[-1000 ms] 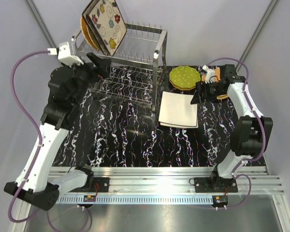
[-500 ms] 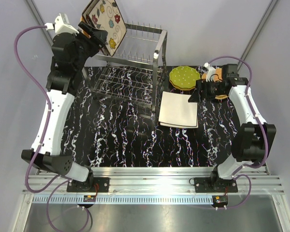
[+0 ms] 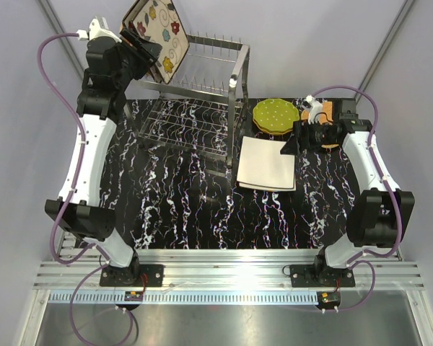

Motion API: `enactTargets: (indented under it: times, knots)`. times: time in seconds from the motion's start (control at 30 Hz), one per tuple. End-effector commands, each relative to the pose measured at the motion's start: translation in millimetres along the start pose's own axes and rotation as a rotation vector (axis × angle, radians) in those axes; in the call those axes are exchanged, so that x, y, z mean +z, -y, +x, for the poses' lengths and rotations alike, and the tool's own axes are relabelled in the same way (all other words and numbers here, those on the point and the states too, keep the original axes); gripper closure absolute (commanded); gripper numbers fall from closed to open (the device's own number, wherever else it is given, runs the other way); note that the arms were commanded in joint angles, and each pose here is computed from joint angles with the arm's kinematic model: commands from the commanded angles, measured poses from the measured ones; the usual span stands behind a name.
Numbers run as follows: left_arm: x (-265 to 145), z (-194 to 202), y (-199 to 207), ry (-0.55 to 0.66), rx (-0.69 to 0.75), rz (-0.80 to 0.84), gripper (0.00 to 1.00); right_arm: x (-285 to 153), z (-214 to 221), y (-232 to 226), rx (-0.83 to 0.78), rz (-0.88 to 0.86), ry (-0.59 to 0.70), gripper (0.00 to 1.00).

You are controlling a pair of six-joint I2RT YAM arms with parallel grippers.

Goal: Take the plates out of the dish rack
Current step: Grab a plate with the left arm

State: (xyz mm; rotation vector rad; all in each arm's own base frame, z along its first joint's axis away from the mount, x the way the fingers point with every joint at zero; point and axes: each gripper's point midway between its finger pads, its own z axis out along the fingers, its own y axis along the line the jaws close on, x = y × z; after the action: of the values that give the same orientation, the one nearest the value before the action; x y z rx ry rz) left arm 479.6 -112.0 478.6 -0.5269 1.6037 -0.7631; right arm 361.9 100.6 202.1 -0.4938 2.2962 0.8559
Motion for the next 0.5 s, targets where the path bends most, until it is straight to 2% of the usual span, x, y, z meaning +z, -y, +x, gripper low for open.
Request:
enactTargets:
  times: [0.0,0.27,0.47]
  knots:
    - [0.2,-14.9,8.1,0.033,0.037,0.021,0.41,-7.9,-14.2,-15.6,-0.057,-0.026,0.057,0.21]
    - [17.9,-7.6,-10.1,0.019,0.115,-0.026,0.42,-9.0,-16.1,-16.6,-0.059,-0.027,0.061,0.21]
    - [34.0,-18.0,-28.1,0.088,0.227,-0.08,0.44,-8.6,-18.2,-17.4,-0.049,-0.031,0.068,0.21]
